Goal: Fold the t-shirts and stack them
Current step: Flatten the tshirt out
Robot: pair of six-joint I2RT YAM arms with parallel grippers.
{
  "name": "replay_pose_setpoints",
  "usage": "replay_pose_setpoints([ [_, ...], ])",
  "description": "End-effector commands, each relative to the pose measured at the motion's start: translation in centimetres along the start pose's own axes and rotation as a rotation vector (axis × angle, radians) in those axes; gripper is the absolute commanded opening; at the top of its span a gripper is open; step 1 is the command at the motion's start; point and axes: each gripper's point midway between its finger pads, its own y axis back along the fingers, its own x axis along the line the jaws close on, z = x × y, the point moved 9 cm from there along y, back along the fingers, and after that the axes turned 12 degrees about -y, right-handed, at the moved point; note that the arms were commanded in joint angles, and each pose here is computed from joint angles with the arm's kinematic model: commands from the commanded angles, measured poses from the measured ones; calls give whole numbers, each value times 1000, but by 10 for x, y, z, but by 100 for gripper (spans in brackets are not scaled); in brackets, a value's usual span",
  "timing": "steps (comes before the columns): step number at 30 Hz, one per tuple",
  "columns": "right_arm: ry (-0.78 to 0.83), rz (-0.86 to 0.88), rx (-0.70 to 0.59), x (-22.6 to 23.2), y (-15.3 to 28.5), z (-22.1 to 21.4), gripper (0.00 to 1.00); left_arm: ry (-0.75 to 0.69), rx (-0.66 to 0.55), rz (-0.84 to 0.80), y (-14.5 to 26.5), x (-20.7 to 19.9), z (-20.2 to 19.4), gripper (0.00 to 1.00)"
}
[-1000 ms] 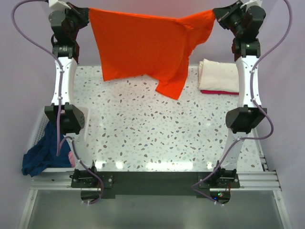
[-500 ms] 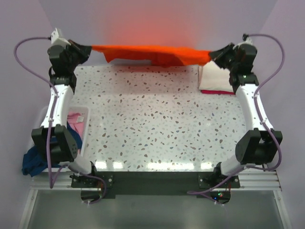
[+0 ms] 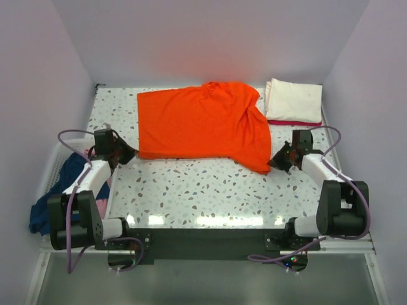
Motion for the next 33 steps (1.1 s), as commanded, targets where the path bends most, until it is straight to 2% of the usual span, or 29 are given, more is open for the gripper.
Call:
replay_pose_setpoints([
  [1,53,-41,-36,-18,13,-8,0,-43,-35,114,14,8,-9,0],
  [4,64,-98,-42,-36,21,-17,0,-30,-5,193,19,17,-29,0],
  [8,54,-86,-64,-47,37,-29,0,-6,20,276,26,26,-47,0],
  [14,11,-58,-30,-66,52,-54,0,-23,-9,296,37,26,-43,0],
  [18,7,41,3,-68,50,-65,0,-34,-12,289,41,24,-42,0],
  [20,34,34,-2,-64,49,-64,9,-38,-13,288,41,24,-42,0],
  [21,52,18,0,-63,49,-62,17,-42,-6,287,40,25,-43,0],
  [22,56,-6,0,-62,48,-60,36,-48,-6,279,39,24,-43,0],
  [25,71,-41,-95,-49,48,-41,59,-64,16,261,36,24,-45,0],
  [27,53,-35,-175,-34,47,-24,59,-68,26,251,35,25,-47,0],
  [31,35,-71,-254,-13,26,4,47,-91,29,229,34,24,-48,0],
  [33,33,-103,-260,-5,6,16,46,-98,29,220,34,25,-49,0],
])
